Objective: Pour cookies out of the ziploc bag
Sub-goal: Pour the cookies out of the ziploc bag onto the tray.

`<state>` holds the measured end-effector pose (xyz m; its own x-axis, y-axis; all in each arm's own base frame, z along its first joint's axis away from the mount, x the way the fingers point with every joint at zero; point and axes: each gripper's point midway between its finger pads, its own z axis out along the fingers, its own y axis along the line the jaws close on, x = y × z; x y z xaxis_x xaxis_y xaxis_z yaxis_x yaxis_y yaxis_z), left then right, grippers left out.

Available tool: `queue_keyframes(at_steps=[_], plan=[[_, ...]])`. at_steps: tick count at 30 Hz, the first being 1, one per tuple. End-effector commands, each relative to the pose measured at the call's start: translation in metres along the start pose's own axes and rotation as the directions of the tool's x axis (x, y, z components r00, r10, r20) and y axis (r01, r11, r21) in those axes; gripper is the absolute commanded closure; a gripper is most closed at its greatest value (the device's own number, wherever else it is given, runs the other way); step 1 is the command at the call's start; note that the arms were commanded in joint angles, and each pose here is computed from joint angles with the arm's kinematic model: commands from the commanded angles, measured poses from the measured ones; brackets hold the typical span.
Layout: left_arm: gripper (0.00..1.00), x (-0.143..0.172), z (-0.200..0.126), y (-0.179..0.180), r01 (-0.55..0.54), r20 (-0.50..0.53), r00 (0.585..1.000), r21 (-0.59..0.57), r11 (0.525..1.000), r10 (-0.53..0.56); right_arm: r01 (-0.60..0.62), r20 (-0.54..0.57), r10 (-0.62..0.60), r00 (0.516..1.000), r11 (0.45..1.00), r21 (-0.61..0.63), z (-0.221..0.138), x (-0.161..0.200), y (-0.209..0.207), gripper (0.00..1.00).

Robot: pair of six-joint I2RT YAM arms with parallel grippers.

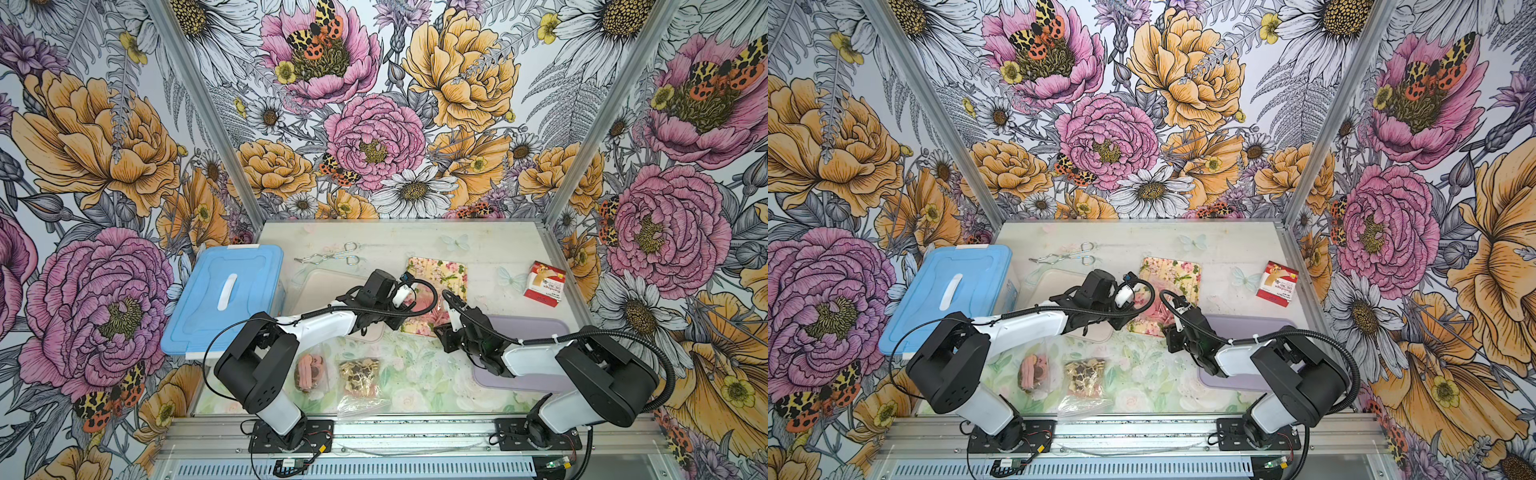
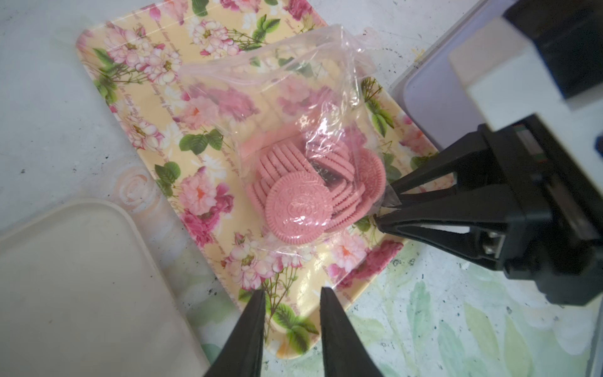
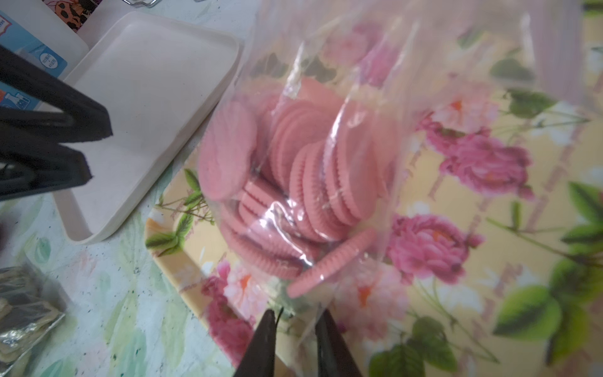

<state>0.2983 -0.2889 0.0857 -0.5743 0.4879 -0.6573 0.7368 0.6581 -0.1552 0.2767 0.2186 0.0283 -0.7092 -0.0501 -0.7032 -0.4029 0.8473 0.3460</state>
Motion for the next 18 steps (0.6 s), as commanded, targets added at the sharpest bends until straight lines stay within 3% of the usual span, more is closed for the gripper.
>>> queue_keyframes(at_steps=[1,8,10,15,18], plan=[[0.69,-0.011,-0.002,-0.001,-0.025,0.019,1.000,-0.011,1.000,0.025,-0.008,0.068,0.008,0.998,1.000,-0.004,0.001,-0.023,0.002,0.75],[0.69,-0.010,-0.001,-0.001,-0.027,0.010,1.000,-0.008,1.000,0.027,-0.010,0.072,0.010,0.997,1.000,-0.002,0.004,-0.028,-0.001,0.75],[0.69,-0.010,-0.001,-0.001,-0.026,0.011,1.000,-0.011,1.000,0.026,-0.009,0.067,0.009,0.998,1.000,-0.007,0.005,-0.027,-0.001,0.78],[0.68,-0.004,0.004,0.000,-0.052,-0.013,0.999,-0.008,0.999,0.052,-0.011,0.065,0.011,0.998,1.000,-0.012,0.006,-0.027,-0.002,0.99],[0.63,0.002,0.009,0.003,-0.070,-0.028,0.997,-0.001,0.998,0.070,-0.014,0.067,0.015,0.998,1.000,-0.014,0.004,-0.027,-0.002,1.00]])
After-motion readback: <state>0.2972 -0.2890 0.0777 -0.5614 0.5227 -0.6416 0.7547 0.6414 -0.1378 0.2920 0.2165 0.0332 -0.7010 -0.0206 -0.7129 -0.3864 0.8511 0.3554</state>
